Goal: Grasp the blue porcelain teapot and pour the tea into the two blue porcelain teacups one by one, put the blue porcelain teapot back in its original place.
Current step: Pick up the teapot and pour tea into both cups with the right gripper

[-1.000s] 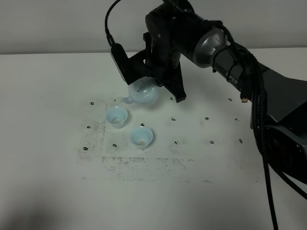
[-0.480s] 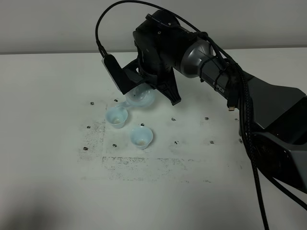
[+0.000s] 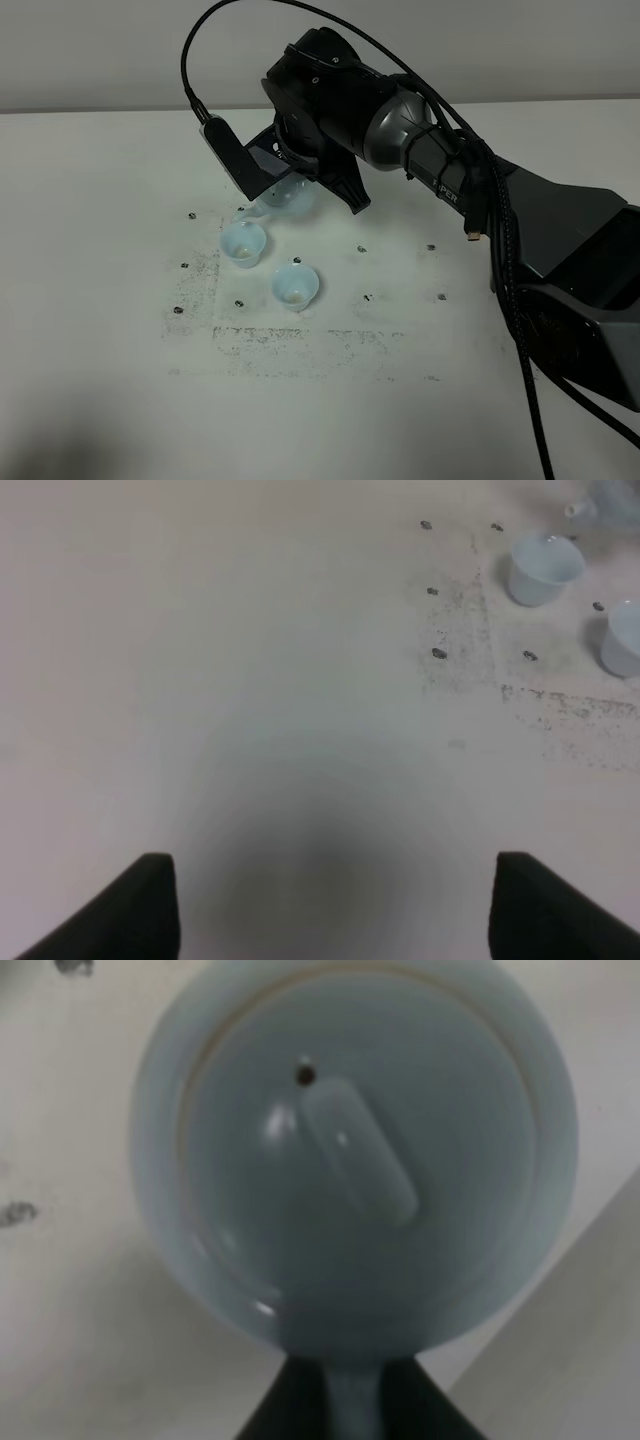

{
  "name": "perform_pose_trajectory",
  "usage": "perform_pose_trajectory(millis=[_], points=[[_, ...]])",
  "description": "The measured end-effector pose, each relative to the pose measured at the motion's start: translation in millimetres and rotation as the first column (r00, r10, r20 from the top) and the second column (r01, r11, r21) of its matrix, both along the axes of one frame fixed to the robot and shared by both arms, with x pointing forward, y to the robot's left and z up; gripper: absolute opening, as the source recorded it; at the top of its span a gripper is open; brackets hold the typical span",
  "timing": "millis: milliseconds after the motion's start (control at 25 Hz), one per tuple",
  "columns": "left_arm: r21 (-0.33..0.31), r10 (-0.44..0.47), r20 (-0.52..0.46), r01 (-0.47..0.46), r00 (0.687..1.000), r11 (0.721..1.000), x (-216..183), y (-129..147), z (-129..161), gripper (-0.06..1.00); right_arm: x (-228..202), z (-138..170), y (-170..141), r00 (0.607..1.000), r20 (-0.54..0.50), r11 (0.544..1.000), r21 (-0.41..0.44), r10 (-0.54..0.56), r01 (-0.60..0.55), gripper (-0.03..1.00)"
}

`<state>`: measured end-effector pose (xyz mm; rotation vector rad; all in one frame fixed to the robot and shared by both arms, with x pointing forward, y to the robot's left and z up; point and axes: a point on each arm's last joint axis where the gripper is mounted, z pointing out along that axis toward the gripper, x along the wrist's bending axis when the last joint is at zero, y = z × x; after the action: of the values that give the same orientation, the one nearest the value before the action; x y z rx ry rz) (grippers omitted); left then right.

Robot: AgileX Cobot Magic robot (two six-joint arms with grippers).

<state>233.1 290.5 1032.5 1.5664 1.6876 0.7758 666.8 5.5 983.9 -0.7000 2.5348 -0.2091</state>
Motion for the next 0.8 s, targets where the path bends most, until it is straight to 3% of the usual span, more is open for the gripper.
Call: perform_pose_trajectory(millis=[800], points=[[0.0,0.0,0.0,0.0,1.0,1.0,0.0,0.0,0.0,0.62,-8.9,6.6,12.1,0.993,0.121,0.993,-0.121,0.007,0.007,0.04]])
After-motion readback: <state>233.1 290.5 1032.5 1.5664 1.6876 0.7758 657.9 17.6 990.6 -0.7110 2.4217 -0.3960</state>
